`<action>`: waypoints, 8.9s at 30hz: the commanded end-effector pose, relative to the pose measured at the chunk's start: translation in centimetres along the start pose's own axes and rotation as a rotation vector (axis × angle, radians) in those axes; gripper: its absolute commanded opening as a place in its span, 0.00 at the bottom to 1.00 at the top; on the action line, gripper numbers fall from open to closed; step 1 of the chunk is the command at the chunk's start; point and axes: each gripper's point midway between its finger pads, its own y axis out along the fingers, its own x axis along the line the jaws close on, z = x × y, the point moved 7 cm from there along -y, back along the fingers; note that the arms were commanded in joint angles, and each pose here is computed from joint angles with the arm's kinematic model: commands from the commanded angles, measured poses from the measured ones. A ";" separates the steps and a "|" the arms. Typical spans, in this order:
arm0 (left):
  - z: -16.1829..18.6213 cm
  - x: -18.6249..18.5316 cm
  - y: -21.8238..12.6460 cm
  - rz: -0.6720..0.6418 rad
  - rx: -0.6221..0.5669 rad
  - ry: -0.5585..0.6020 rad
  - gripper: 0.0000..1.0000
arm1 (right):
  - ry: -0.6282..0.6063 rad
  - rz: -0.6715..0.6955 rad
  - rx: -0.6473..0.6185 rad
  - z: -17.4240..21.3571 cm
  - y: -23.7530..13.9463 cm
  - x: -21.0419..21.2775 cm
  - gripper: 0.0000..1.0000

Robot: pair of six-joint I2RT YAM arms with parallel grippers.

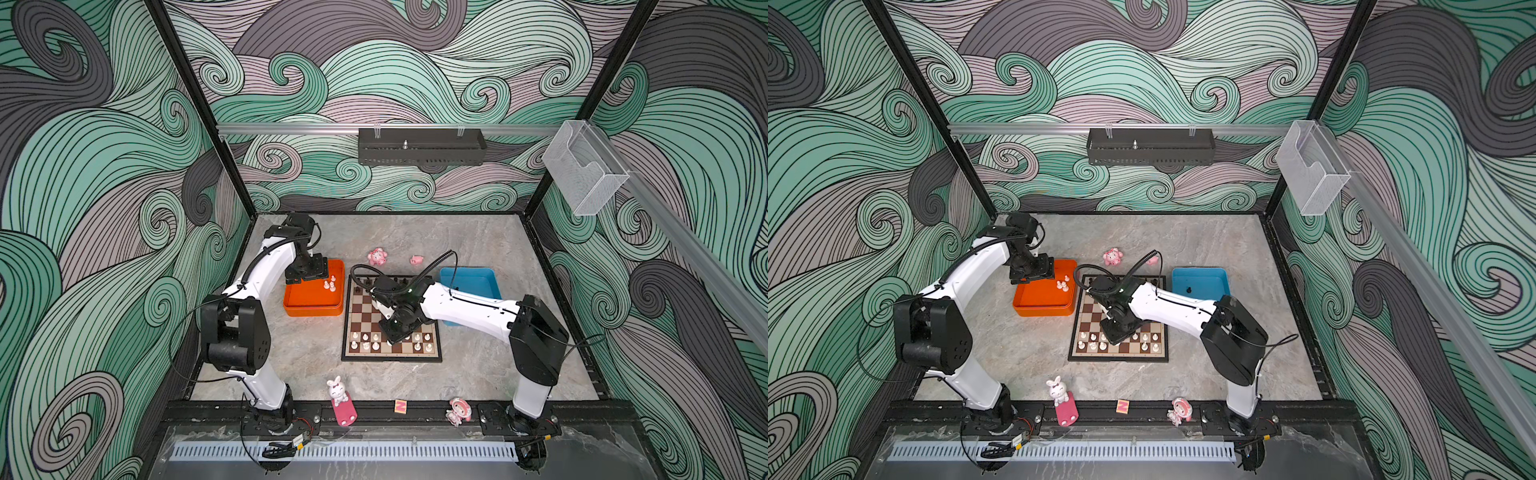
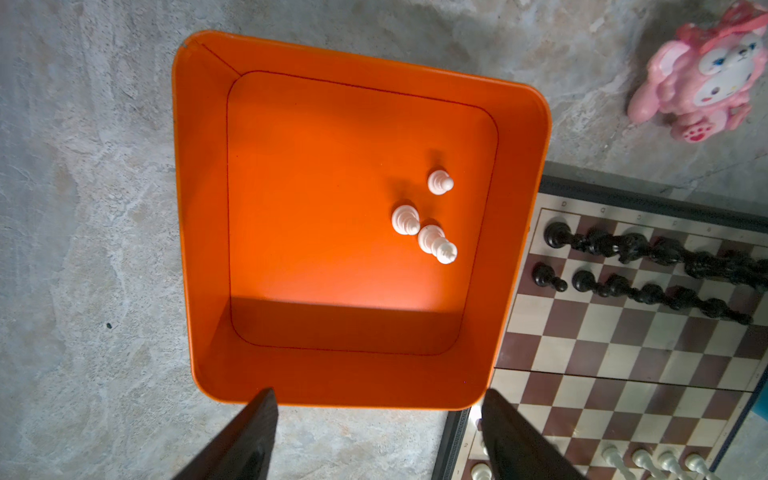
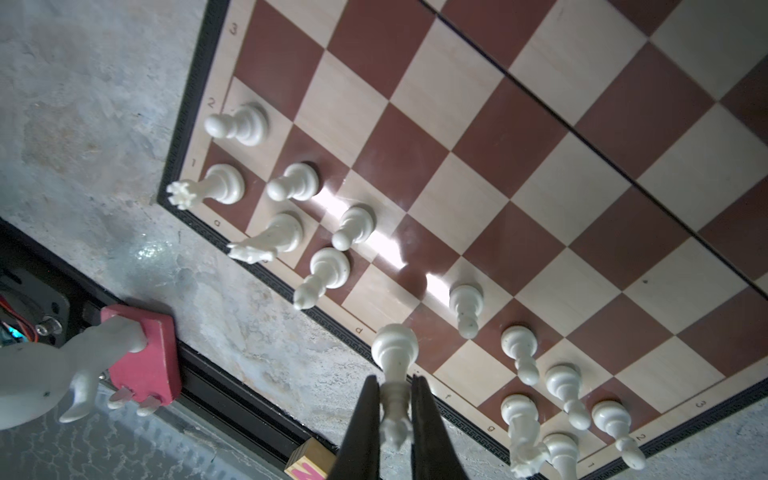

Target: Set up the chess pieces on the board

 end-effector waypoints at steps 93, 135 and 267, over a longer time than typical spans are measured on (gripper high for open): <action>-1.3 -1.3 2.9 0.084 0.064 -0.046 0.80 | 0.129 0.056 -0.144 -1.2 -7.6 -4.7 0.72; -2.6 -4.7 9.0 -0.128 0.180 -0.041 0.34 | 0.366 -0.025 -0.143 2.1 -6.0 -15.6 0.73; 20.6 -24.3 5.0 -0.048 0.289 0.693 0.11 | 0.644 -0.021 -0.300 7.7 -11.7 -22.8 0.74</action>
